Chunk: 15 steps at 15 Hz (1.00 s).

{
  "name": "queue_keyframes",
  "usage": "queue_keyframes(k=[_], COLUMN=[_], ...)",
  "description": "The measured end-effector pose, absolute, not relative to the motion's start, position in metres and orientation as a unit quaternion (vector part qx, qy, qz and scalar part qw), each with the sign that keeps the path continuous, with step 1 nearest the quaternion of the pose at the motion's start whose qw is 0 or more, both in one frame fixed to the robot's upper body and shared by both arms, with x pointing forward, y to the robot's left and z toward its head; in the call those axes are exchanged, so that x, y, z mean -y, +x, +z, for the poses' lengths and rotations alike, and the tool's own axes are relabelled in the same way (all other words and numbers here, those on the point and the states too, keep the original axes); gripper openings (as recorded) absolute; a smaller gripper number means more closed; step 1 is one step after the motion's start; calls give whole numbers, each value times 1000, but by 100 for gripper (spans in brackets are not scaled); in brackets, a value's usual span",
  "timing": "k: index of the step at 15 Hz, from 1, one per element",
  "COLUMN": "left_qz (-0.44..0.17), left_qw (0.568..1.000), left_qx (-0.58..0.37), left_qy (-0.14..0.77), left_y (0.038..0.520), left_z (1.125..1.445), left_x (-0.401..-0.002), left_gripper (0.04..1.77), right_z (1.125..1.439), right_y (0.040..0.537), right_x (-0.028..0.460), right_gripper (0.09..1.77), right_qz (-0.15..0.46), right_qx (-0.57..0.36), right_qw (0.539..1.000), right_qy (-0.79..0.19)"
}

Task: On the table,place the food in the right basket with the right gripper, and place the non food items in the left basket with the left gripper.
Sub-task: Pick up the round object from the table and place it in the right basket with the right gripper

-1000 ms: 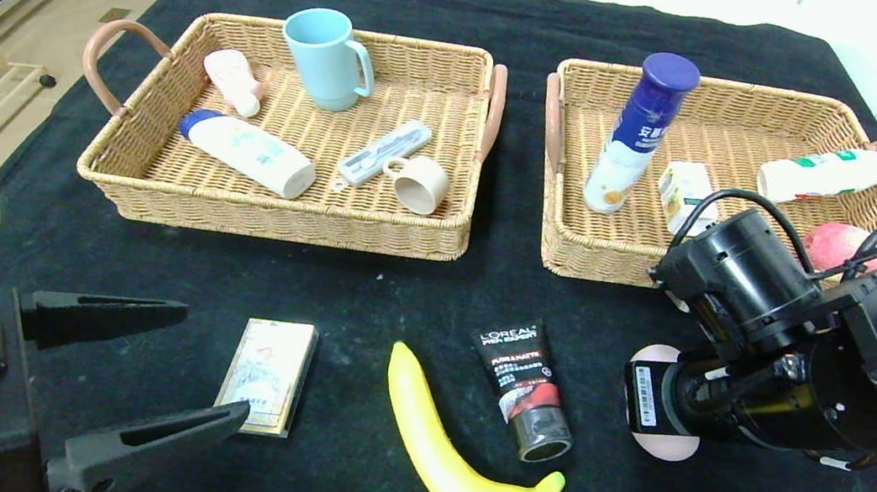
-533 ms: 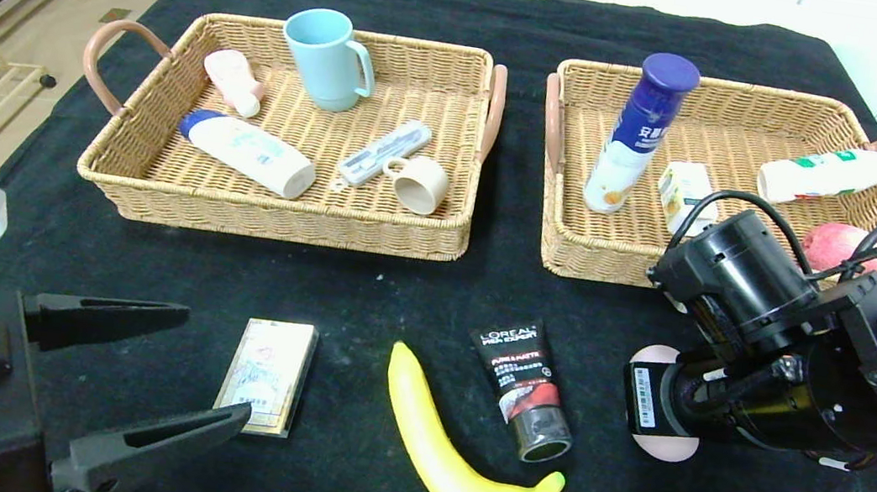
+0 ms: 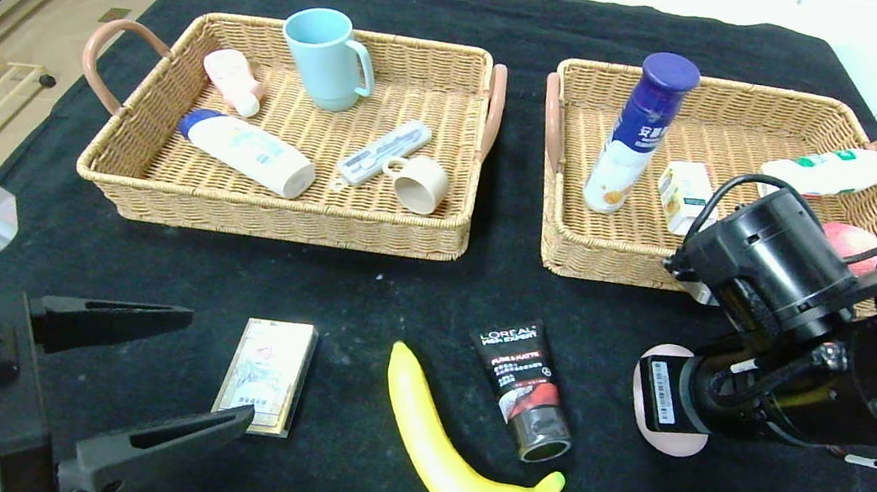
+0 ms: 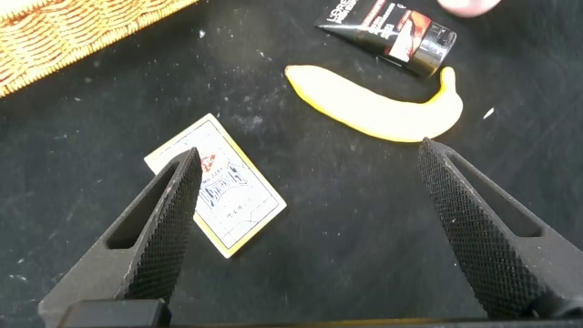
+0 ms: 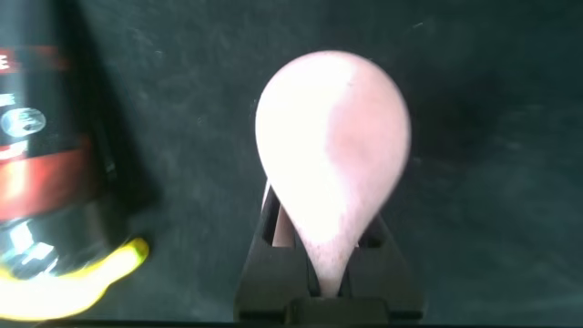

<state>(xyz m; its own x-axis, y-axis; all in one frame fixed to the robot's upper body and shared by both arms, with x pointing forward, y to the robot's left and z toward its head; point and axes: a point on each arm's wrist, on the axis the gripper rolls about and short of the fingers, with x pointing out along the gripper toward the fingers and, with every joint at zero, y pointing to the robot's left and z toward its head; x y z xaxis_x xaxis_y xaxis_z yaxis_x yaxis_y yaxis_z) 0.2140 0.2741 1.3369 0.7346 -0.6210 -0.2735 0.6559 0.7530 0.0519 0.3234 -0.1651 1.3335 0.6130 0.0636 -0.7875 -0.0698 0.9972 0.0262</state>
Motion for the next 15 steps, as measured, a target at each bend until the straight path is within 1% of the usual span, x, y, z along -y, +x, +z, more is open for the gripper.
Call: queue_keyframes(k=[6,10,15], left_qz=[-344,-344,-344], left_qw=[928,928,928], left_qx=[-125,-124,-119], left_qy=[73,73,77], left_y=[215,215,214], left_z=[1335,1335,1336], left_x=[-274,-274,-274], left_gripper=[172,172,172], right_z=[1392,1415,1434], right_y=[310,319,345], right_x=[184,194,206], right_gripper=[20,20,20], right_qz=[52,52,30], right_qx=[-396,-357,-320], right_qw=[917,932,947], right_qy=[4,-1,4])
